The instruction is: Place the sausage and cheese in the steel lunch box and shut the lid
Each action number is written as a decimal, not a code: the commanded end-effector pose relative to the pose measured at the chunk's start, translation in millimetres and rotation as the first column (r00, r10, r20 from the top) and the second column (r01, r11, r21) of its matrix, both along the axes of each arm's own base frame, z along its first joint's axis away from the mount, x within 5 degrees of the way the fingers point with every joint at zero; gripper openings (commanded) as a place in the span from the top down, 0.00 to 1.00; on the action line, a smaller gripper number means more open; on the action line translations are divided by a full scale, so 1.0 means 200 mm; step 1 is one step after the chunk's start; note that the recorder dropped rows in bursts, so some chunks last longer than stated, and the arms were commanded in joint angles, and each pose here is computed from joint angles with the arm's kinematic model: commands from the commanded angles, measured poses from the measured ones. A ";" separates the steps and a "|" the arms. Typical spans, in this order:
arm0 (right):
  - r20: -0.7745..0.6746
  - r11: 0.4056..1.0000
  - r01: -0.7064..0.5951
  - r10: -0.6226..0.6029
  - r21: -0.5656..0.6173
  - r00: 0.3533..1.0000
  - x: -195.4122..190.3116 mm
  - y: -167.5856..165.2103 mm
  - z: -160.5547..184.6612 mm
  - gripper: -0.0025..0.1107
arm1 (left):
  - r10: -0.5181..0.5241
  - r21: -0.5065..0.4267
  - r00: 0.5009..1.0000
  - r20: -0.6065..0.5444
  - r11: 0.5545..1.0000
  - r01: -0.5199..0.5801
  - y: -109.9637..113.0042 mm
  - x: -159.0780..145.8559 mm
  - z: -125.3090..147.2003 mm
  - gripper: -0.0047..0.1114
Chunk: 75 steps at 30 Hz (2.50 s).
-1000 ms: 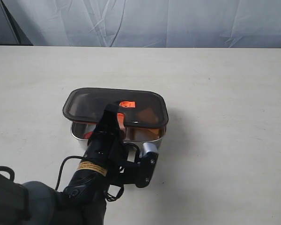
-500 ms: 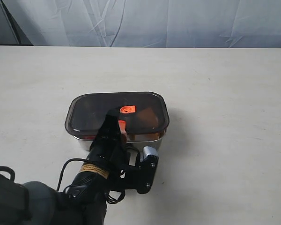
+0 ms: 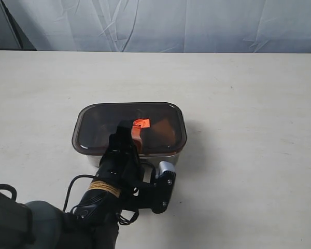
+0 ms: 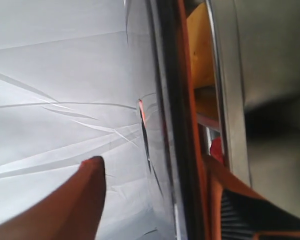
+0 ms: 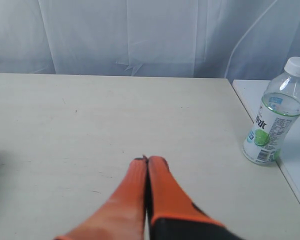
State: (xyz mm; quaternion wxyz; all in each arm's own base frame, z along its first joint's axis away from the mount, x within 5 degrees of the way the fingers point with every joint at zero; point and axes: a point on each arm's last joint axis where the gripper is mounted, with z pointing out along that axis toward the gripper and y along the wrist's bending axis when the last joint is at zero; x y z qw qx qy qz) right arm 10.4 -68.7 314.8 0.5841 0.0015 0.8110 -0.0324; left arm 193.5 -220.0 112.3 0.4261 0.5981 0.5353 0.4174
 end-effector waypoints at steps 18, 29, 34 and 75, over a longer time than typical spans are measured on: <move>0.006 1.000 0.007 -0.006 -0.010 1.000 0.00 0.00 0.00 0.99 | -0.001 0.042 0.999 -0.052 0.999 0.003 0.00 -0.02 0.02 0.49; 0.005 1.000 0.005 -0.005 -0.008 1.000 0.00 0.00 0.00 0.99 | -0.027 0.036 0.999 -0.037 0.999 0.029 -0.05 -0.12 0.02 0.49; 0.005 1.000 0.005 -0.005 -0.008 1.000 0.00 0.00 0.00 0.99 | 0.016 0.054 1.000 -0.016 0.998 -0.016 -0.04 -0.13 0.03 0.49; -0.023 0.999 0.005 -0.005 -0.032 1.000 0.02 0.01 -0.05 0.99 | 0.230 -0.736 0.923 -0.308 0.557 -0.384 0.07 0.01 0.77 0.96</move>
